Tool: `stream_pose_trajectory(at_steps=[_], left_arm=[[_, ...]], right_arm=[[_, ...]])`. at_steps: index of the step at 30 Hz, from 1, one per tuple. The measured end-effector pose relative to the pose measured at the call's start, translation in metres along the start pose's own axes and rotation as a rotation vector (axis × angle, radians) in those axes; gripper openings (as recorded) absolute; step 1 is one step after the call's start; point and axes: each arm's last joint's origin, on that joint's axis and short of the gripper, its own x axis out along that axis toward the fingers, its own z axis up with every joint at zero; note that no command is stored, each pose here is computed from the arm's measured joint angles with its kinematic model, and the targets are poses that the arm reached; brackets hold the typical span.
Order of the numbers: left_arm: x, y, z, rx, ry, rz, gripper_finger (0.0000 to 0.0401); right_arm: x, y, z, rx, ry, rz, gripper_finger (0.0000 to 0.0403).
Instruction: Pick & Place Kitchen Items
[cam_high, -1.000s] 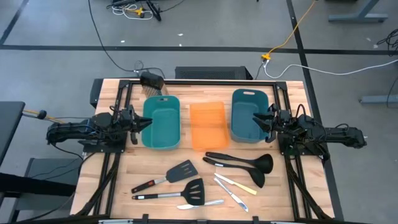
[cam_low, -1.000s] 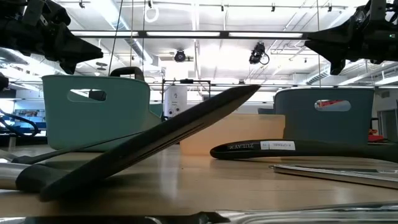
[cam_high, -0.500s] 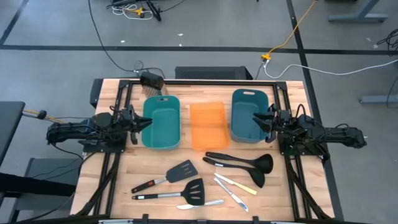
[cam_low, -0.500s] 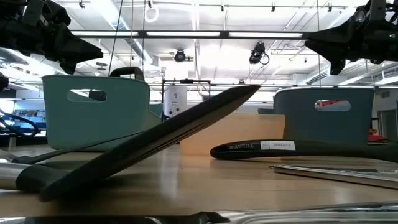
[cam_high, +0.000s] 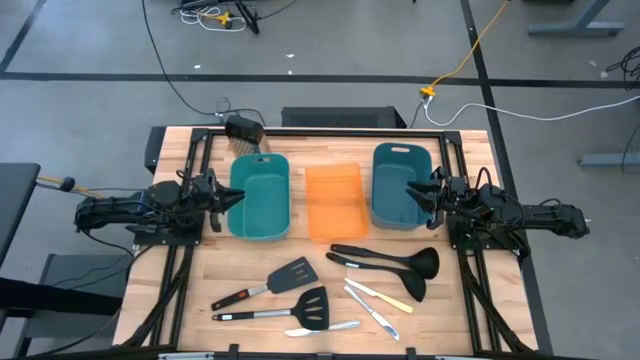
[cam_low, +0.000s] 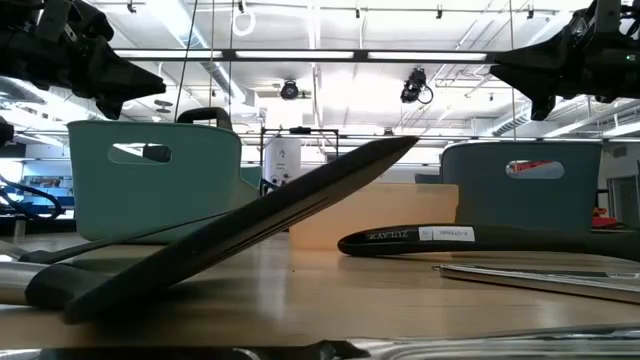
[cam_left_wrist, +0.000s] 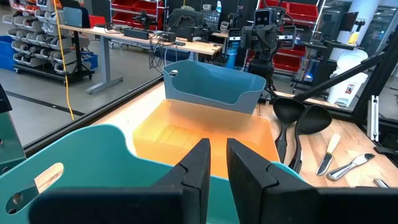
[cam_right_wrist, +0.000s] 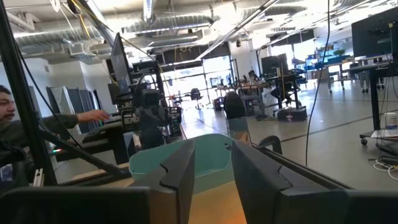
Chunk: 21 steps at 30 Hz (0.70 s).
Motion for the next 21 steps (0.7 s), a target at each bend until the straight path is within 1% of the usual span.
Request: stream_pose_trajectory(at_steps=[21], left_arm=[[0.0000, 0.0000, 0.0000, 0.000, 0.000, 0.000, 0.0058]], right_arm=[[0.0000, 0.0000, 0.0001, 0.000, 0.000, 0.000, 0.0116]])
